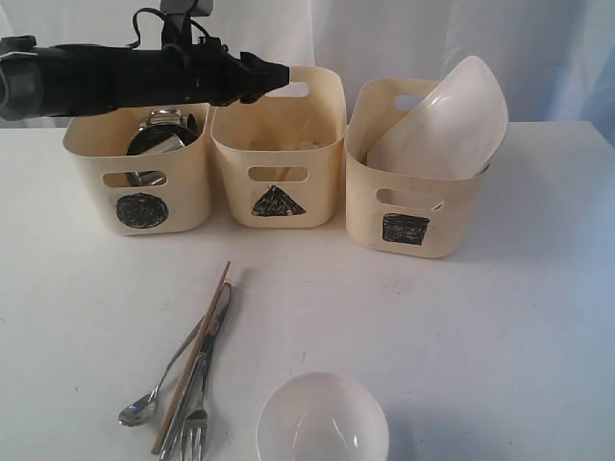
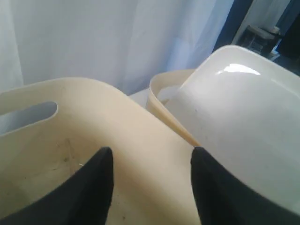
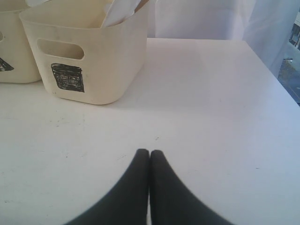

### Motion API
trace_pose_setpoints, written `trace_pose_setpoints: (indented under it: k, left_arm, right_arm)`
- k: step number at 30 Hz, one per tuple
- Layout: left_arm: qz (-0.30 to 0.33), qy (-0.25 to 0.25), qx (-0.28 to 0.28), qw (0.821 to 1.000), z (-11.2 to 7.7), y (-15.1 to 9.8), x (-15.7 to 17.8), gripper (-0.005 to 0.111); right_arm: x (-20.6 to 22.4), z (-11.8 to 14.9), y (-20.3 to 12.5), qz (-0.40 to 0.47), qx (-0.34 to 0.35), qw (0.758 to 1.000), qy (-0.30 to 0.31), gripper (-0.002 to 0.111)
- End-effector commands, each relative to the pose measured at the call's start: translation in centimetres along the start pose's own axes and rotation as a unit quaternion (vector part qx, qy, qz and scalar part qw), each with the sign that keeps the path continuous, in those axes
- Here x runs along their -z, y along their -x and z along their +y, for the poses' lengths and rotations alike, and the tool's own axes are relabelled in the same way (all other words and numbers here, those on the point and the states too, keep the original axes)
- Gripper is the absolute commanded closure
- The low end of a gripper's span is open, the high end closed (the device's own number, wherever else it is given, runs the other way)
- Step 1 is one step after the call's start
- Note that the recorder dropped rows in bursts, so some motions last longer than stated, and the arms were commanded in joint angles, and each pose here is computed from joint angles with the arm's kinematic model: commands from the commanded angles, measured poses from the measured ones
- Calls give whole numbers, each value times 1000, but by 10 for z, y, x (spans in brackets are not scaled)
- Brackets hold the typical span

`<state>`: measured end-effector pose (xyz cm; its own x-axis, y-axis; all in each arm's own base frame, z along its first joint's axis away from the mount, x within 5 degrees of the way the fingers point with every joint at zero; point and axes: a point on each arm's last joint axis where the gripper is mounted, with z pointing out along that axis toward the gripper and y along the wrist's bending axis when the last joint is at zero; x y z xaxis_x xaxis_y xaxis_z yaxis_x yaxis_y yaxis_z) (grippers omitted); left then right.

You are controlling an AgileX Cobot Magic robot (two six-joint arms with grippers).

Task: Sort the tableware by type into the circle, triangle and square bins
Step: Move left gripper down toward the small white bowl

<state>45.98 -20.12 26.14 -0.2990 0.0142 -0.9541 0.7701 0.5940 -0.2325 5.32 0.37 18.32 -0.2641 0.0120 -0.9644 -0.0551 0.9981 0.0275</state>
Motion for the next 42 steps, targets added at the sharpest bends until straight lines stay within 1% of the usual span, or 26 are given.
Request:
trace_pose_setpoints:
  k: [1, 2, 4, 5, 6, 7, 8, 9, 10, 12, 16, 19, 20, 22, 25, 28, 32, 34, 38, 42]
  left_arm:
    - [36, -34, -27, 998, -17, 15, 13, 55]
    - [67, -47, -46, 996, -25, 20, 21, 61]
    - [133, -73, -81, 985, -39, 25, 36, 83]
    - [177, -86, -105, 975, -46, 25, 46, 97]
    - [214, -93, -118, 965, -50, 25, 53, 106]
    - [275, -88, -113, 951, -54, 23, 66, 107]
    - [300, -77, -97, 946, -55, 23, 71, 107]
    - [340, -55, -86, 935, -56, 22, 81, 107]
    - [354, -39, -75, 931, -57, 23, 87, 107]
    - [361, -22, -46, 931, -67, 22, 102, 107]
    - [351, -10, -22, 936, -79, 16, 118, 107]
    - [346, 10, 0, 938, -86, 8, 130, 107]
    - [345, 23, 20, 938, -89, 2, 136, 107]
    - [350, 32, 50, 935, -92, -6, 142, 107]
    - [356, 26, 91, 930, -98, -25, 146, 107]
    - [366, -4, 97, 926, -107, -44, 144, 107]
    - [368, -62, 98, 923, -130, -63, 137, 107]
    - [365, -73, 107, 922, -139, -68, 133, 107]
    - [368, -74, 134, 917, -153, -73, 127, 107]
    - [382, -84, 134, 911, -163, -76, 125, 107]
  right_arm:
    - [0, 0, -1, -2, -1, 1000, -2, 108]
    - [0, 0, -1, -2, -1, 1000, -2, 108]
    - [0, 0, -1, -2, -1, 1000, -2, 108]
    - [0, 0, -1, -2, -1, 1000, -2, 108]
    - [0, 0, -1, -2, -1, 1000, -2, 108]
    - [0, 0, -1, -2, -1, 1000, -2, 108]
    - [0, 0, -1, -2, -1, 1000, -2, 108]
    - [0, 0, -1, -2, -1, 1000, -2, 108]
    - [0, 0, -1, -2, -1, 1000, -2, 108]
    - [0, 0, -1, -2, -1, 1000, -2, 108]
    - [0, 0, -1, -2, -1, 1000, -2, 108]
    - [0, 0, -1, -2, -1, 1000, -2, 108]
    - [0, 0, -1, -2, -1, 1000, -2, 108]
    - [0, 0, -1, -2, -1, 1000, -2, 108]
    - [0, 0, -1, -2, -1, 1000, -2, 108]
    - [0, 0, -1, -2, -1, 1000, -2, 108]
    - [0, 0, -1, -2, -1, 1000, -2, 108]
    - [0, 0, -1, -2, -1, 1000, -2, 108]
    - [0, 0, -1, -2, -1, 1000, -2, 108]
    - [0, 0, -1, -2, -1, 1000, -2, 108]
